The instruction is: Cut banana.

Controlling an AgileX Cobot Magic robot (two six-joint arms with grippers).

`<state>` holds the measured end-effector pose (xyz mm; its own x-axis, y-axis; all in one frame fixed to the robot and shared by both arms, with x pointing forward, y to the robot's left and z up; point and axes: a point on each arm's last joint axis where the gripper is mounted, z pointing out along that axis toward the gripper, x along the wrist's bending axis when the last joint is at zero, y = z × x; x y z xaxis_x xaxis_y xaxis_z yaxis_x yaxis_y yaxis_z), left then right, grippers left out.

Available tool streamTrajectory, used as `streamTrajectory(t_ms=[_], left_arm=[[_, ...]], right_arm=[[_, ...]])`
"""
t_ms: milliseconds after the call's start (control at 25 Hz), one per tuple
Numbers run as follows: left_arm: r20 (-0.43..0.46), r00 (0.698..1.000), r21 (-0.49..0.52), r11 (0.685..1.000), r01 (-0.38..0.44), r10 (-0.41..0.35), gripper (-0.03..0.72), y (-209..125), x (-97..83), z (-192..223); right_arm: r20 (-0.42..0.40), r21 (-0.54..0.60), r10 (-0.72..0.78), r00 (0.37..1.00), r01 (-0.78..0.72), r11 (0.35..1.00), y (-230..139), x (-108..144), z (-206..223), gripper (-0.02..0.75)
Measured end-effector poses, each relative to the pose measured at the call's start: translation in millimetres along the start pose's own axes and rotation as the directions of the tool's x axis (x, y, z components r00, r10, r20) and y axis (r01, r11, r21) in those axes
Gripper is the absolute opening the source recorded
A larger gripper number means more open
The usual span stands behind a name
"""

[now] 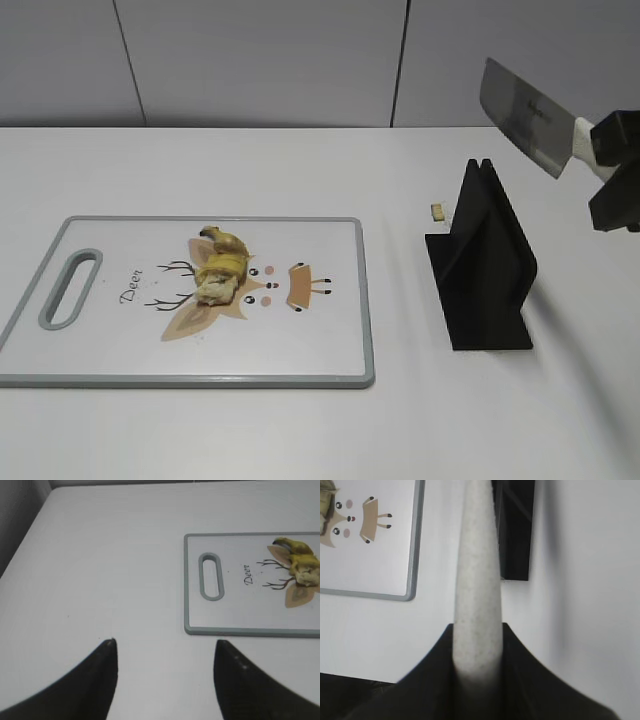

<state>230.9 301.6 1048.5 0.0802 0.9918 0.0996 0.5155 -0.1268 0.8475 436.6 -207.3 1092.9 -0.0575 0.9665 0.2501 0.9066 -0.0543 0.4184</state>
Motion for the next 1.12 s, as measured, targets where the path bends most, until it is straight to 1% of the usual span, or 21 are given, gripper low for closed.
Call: streamTrajectory(t_ms=[40, 200, 440, 560, 800, 1120], left_arm=[[-0.002, 1.0, -0.017, 1.0, 0.0, 0.0, 0.576, 0.3, 0.0, 1.9], [-0.004, 1.0, -0.033, 0.999, 0.0, 0.0, 0.576, 0.4, 0.0, 4.9], [-0.004, 1.0, -0.035, 0.999, 0.0, 0.0, 0.576, 0.6, 0.1, 4.9], [-0.004, 1.0, -0.035, 0.999, 0.0, 0.0, 0.576, 0.6, 0.1, 4.9], [-0.004, 1.0, -0.036, 0.999, 0.0, 0.0, 0.575, 0.7, 0.1, 4.9], [-0.004, 1.0, -0.036, 0.999, 0.0, 0.0, 0.575, 0.7, 0.1, 4.9]], right_arm=[[0.003, 0.0, 0.002, 1.0, -0.002, 1.0, -0.4, -0.5, 0.8, 0.172], [0.018, -0.009, 0.007, 1.0, -0.007, 1.0, -0.5, -2.4, 2.6, 0.172], [0.024, -0.067, 0.028, 0.999, -0.026, 0.997, 5.4, -2.9, 3.9, 0.172], [0.03, -0.057, 0.03, 0.999, -0.028, 0.998, 9.0, -2.1, 13.1, 0.172], [0.065, 0.014, 0.035, 0.997, -0.036, 0.999, 13.2, -2.2, 39.3, 0.172], [0.063, 0.009, 0.036, 0.997, -0.037, 0.999, 18.7, -0.8, 53.5, 0.172]])
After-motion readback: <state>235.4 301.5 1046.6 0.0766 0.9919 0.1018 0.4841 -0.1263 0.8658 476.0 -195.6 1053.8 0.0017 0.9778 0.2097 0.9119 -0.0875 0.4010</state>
